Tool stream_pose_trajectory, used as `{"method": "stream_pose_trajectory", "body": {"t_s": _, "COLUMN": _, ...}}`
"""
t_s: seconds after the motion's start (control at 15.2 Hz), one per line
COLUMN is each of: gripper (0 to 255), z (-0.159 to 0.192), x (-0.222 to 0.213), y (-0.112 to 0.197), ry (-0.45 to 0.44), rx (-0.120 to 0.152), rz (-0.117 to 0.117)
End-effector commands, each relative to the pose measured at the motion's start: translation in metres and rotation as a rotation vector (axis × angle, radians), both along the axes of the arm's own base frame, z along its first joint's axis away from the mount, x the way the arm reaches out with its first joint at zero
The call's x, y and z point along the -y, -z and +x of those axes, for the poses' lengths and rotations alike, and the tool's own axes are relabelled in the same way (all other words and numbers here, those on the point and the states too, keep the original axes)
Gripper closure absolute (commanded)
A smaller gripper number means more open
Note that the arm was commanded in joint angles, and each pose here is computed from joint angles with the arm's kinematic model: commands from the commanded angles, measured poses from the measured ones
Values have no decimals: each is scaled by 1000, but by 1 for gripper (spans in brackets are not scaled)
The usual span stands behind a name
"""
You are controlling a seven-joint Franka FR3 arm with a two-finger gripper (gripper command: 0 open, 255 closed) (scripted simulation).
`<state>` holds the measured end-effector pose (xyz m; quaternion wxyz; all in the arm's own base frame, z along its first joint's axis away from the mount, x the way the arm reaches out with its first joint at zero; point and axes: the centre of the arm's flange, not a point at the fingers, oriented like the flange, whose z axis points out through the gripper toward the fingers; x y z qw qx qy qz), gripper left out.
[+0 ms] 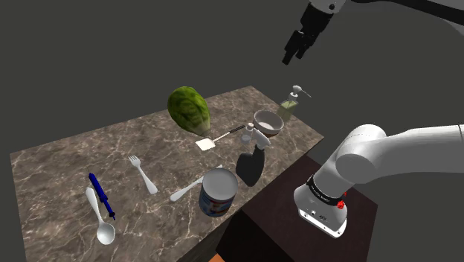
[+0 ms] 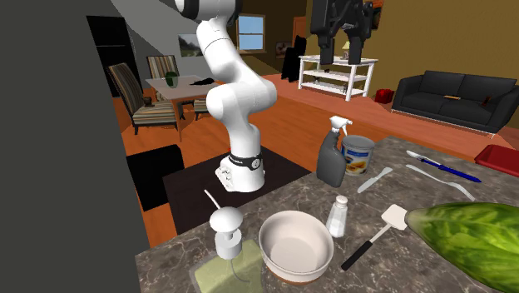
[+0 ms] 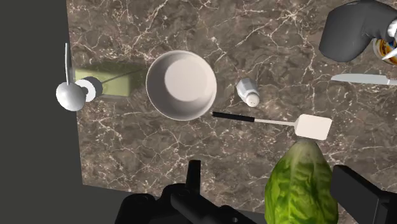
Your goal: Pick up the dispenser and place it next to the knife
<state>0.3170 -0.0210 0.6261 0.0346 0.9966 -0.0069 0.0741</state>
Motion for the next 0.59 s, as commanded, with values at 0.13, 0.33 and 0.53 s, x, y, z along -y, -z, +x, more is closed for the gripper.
{"method": "stream_pose_trajectory", "body": {"t_s": 0.13, "gripper": 0, "z": 3, "x": 21, "y": 15, "ry": 6, "rx": -10, "rz": -4}}
{"method": "stream_pose_trajectory", "body": {"t_s": 0.33, "gripper": 0, "z": 8, "x": 52, "y": 37, "ry": 14, "rx": -26, "rz": -10}}
{"method": "stream_pose_trajectory", "body": {"t_s": 0.53, "gripper": 0, "z": 11, "x": 84, "y": 59, "ry": 23, "rx": -42, "rz": -16}}
